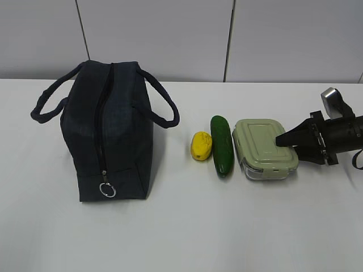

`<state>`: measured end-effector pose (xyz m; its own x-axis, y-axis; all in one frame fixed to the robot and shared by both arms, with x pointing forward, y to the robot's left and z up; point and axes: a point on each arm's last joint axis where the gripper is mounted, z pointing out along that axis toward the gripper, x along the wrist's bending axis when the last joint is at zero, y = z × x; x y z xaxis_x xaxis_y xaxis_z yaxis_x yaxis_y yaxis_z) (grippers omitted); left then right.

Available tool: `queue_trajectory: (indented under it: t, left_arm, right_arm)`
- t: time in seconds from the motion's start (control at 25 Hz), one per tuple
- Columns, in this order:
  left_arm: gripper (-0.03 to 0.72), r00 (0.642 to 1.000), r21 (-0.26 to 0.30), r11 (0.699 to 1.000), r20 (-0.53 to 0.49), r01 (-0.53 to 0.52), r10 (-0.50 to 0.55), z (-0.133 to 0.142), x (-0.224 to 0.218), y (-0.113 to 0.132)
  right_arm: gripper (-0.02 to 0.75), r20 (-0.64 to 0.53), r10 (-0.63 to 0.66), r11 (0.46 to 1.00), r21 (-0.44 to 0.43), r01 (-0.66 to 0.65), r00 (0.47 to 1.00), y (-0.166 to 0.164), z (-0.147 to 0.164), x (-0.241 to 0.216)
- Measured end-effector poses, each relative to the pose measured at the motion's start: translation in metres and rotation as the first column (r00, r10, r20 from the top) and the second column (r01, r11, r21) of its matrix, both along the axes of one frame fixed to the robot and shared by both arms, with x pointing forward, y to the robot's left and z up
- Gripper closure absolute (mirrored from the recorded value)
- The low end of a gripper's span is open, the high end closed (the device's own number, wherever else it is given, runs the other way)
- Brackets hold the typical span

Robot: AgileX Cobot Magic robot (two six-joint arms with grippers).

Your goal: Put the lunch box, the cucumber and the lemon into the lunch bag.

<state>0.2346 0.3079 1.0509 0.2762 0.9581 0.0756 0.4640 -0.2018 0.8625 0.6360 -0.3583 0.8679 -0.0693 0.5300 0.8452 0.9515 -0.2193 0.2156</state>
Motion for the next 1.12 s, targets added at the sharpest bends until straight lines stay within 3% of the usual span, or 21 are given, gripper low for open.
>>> queue_trajectory:
  t: [1.12]
  left_arm:
    - [0.241,1.000,0.006,1.000,0.002,-0.004,0.004,0.0000,0.0002,0.0006]
  right_arm:
    - [0.342,-0.014,-0.008,1.000,0.005,0.008,1.000,0.0000,0.0000,0.0000]
